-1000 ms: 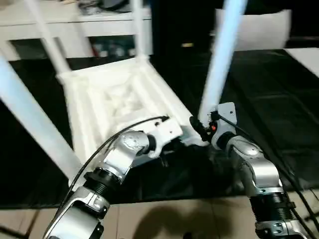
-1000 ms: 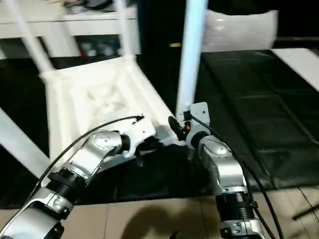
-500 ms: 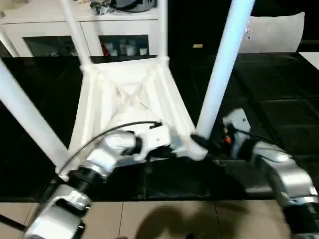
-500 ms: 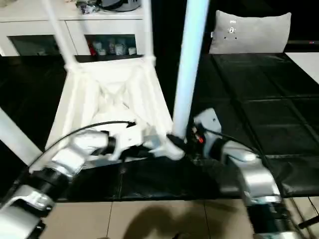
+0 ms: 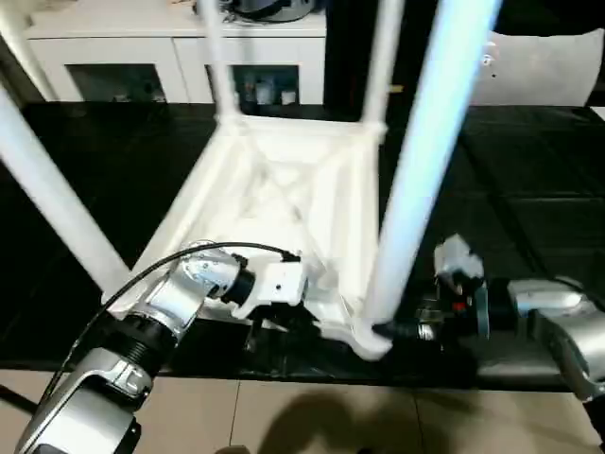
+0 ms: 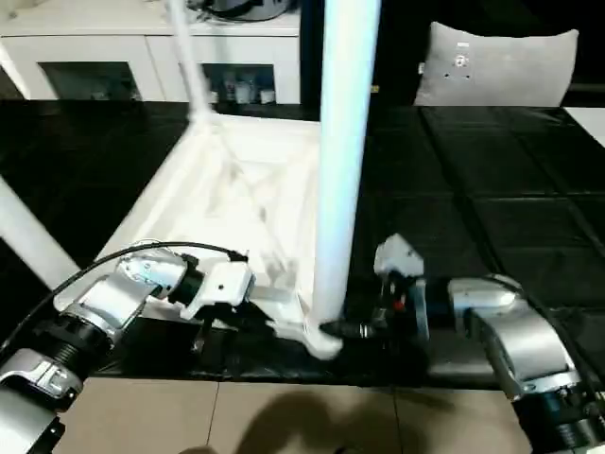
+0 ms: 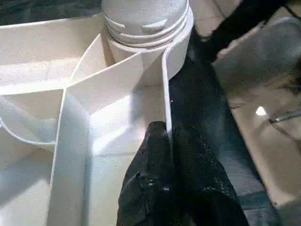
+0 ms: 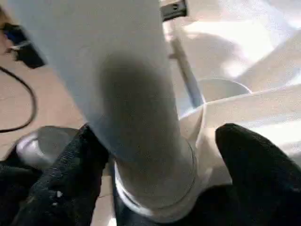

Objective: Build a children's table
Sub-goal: Rotate leg to tighten

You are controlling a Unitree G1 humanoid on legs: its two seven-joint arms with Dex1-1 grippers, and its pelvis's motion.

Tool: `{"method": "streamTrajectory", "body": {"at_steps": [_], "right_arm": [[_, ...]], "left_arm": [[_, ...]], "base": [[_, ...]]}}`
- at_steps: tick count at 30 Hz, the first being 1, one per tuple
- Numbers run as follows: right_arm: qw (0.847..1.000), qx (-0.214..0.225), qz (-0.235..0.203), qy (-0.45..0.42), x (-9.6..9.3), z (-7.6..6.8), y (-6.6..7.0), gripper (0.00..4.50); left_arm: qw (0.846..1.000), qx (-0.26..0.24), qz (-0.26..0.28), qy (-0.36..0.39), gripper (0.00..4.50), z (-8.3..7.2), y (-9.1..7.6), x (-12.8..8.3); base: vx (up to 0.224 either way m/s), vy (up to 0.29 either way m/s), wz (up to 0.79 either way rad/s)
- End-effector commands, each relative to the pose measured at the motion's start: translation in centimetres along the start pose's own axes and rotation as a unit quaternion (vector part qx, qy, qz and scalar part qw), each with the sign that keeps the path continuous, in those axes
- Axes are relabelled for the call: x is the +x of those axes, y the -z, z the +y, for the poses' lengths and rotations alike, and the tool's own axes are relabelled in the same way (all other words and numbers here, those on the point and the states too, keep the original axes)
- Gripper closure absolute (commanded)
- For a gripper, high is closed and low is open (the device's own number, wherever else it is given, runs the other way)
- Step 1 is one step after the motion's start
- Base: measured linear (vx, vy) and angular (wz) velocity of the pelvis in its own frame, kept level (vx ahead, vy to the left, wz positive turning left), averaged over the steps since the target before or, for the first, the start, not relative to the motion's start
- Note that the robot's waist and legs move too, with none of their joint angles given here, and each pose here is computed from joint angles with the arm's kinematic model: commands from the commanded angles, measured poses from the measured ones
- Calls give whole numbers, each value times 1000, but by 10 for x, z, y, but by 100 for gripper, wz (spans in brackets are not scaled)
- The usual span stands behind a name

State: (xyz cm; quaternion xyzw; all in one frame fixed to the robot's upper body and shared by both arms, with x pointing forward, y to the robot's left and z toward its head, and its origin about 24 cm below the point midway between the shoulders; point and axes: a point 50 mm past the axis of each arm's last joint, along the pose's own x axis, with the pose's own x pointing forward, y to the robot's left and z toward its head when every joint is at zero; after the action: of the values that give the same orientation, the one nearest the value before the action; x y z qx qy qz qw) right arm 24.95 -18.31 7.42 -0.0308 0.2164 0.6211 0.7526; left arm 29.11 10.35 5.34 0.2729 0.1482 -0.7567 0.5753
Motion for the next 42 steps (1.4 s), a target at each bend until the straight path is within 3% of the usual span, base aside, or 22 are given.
{"method": "streamTrajectory", "body": {"at_steps": [1,16,21,23,27,29,30,31,32,37,39,42], "right_arm": [[1000,-7,-2,-13,1,3,-5,102],[999,10,-23,-33,12,11,-2,220],[997,5,-33,68,23,1,-4,237],[980,15,-50,191,35,-18,-8,242],[966,25,-57,250,41,-26,-11,249],[945,43,-64,319,47,-36,-14,251],[944,44,-64,322,48,-36,-14,252],[928,55,-71,361,51,-42,-16,254],[895,76,-84,431,57,-52,-20,254],[878,99,-118,454,64,-56,-27,254],[879,89,-117,454,64,-56,-29,199],[883,88,-126,443,57,-53,-27,177]], "left_arm": [[998,42,5,49,450,-2,-11,5],[999,26,-8,42,450,-2,-10,7],[999,-24,-31,-20,450,5,-13,12],[994,-60,-48,-78,450,12,-17,19],[989,-75,-53,-112,450,18,-22,24],[982,-90,-59,-156,450,26,-28,30],[982,-91,-59,-158,450,26,-29,30],[976,-98,-64,-182,450,32,-33,34],[964,-109,-72,-231,450,41,-43,43],[958,-108,-78,-255,450,47,-53,57],[957,-106,-72,-259,450,47,-53,58],[956,-99,-47,-270,450,47,-45,50]], "base": [[0,0,0],[0,0,0],[0,0,0],[0,0,0],[0,0,0],[0,0,0],[0,0,0],[0,0,0],[0,0,0],[0,0,0],[0,0,0],[0,0,0]]}}
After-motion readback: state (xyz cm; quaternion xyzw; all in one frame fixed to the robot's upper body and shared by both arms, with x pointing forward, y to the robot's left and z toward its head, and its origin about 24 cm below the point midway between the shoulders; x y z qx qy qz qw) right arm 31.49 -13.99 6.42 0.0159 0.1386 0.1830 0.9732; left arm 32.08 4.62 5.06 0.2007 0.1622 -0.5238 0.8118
